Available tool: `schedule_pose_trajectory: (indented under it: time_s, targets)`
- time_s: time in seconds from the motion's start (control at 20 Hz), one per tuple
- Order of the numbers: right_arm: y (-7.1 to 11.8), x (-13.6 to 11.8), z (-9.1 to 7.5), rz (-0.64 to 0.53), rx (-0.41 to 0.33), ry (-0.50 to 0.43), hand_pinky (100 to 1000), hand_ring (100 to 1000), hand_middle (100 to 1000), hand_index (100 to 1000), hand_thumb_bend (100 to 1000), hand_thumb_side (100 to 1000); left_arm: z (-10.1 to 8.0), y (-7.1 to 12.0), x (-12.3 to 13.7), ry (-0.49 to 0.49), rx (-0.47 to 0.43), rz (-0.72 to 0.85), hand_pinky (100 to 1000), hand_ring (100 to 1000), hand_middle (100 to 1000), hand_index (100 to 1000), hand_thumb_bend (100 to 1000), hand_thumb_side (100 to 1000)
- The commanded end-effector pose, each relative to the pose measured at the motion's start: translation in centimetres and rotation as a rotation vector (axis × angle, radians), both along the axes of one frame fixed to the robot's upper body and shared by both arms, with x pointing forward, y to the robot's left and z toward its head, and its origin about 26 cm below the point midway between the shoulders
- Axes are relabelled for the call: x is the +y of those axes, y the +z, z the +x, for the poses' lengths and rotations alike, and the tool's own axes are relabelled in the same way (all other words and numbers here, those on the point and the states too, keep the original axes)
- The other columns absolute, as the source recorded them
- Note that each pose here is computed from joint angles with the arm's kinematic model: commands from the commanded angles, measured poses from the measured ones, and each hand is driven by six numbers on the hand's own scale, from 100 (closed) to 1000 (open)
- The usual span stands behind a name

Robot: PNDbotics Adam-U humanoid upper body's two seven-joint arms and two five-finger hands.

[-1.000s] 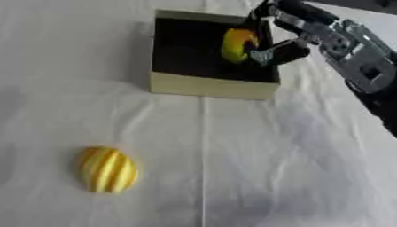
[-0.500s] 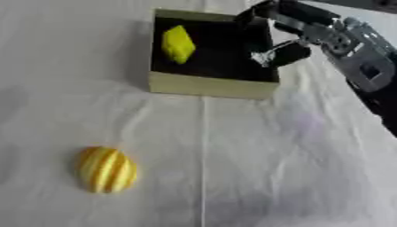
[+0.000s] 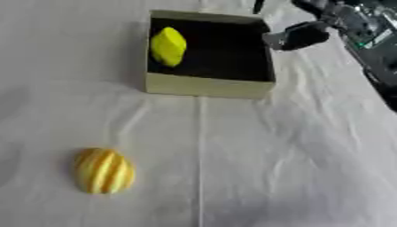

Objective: Pick up objects on the table and place them in the box.

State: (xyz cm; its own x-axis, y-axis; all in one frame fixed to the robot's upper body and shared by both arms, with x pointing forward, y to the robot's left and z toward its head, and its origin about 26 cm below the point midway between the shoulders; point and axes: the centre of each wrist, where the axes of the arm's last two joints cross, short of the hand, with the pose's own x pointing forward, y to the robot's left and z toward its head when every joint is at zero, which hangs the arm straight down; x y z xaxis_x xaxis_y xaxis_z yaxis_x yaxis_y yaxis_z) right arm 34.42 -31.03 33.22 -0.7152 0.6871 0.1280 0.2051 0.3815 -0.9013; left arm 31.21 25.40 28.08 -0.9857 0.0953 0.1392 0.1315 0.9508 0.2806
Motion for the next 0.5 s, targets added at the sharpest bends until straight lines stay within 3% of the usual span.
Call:
schedule_pose_trajectory:
  time_s: [0.05,0.3,0.35,0.4,0.45,0.5]
  targets:
    - [3.0,0.4,-5.0,0.089,-0.138,0.062,889,833,516,825,100,100,-0.6,1.3,1.3,0.058,-0.057,0.060,879,794,737,858,100,610]
    - [1.8,-2.3,-6.8,0.283,-0.258,0.148,882,818,508,806,100,100,-1.4,2.8,3.7,0.246,-0.100,0.284,868,799,743,867,100,543]
    - [1.5,-2.9,-7.0,0.306,-0.284,0.155,880,815,514,803,100,376,-1.6,3.1,4.1,0.290,-0.108,0.346,865,802,733,868,100,531]
    - [1.1,-3.5,-7.1,0.326,-0.308,0.155,878,813,508,800,100,100,-1.8,3.4,4.5,0.336,-0.118,0.422,861,805,748,874,100,460]
    - [0.7,-4.1,-7.3,0.346,-0.331,0.151,877,811,508,799,100,100,-2.0,3.8,4.9,0.383,-0.132,0.504,859,809,750,878,100,422]
    - [0.2,-4.6,-7.4,0.367,-0.354,0.144,876,810,514,798,100,166,-2.2,4.2,5.3,0.425,-0.154,0.584,855,820,753,874,100,365]
